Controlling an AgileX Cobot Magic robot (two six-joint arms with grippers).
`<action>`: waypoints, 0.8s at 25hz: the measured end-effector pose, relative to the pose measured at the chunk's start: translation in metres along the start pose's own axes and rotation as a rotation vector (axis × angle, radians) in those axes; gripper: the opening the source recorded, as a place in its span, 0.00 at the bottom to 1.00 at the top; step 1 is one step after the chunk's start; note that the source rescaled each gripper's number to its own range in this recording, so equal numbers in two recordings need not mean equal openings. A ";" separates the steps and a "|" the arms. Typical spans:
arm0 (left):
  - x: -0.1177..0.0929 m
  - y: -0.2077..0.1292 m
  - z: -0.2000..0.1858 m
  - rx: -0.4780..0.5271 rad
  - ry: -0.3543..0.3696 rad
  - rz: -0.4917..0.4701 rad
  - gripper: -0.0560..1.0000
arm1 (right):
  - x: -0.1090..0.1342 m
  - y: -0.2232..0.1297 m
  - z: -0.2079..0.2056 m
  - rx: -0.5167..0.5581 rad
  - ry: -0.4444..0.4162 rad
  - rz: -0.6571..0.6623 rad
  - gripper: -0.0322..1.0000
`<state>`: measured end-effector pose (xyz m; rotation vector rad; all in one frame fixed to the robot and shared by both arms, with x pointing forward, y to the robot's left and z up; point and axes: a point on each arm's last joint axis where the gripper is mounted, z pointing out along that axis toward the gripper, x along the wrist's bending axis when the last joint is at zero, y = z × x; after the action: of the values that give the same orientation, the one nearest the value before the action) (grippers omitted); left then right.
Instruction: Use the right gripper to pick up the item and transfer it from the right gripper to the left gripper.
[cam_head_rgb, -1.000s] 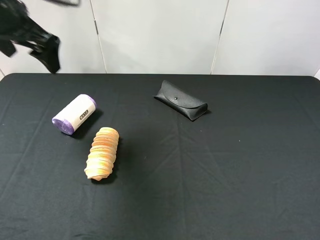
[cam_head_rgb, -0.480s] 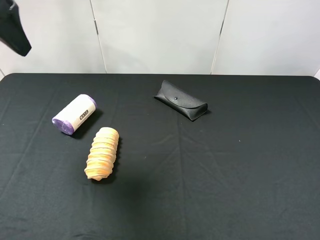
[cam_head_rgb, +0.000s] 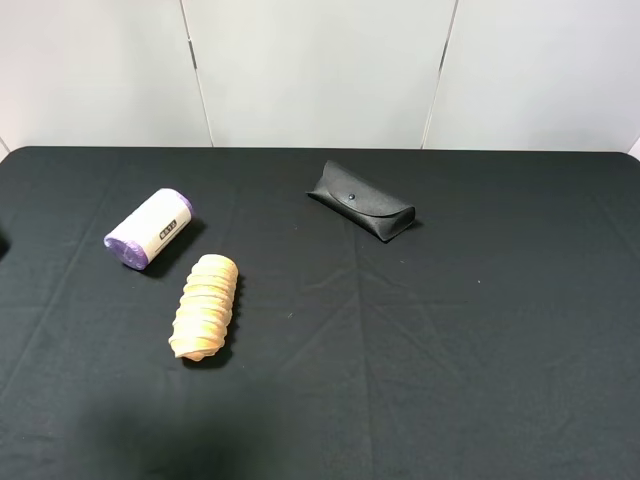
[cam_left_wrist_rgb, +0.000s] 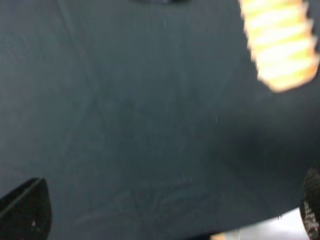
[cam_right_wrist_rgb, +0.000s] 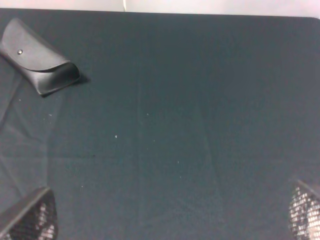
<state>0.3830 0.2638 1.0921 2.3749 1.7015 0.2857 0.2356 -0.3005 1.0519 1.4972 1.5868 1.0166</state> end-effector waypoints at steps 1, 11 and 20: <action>-0.001 -0.010 0.004 0.009 -0.001 0.000 0.99 | 0.000 0.000 0.000 0.000 0.000 0.000 0.99; -0.007 -0.109 -0.003 -0.261 0.011 -0.019 0.99 | 0.000 0.000 0.000 0.000 0.000 0.000 0.99; -0.011 -0.164 0.002 -0.534 0.008 -0.092 0.98 | 0.000 0.000 0.000 0.000 0.000 0.000 0.99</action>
<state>0.2316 0.3051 1.0444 1.9028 1.4952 0.6429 0.2356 -0.3005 1.0519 1.4972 1.5868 1.0166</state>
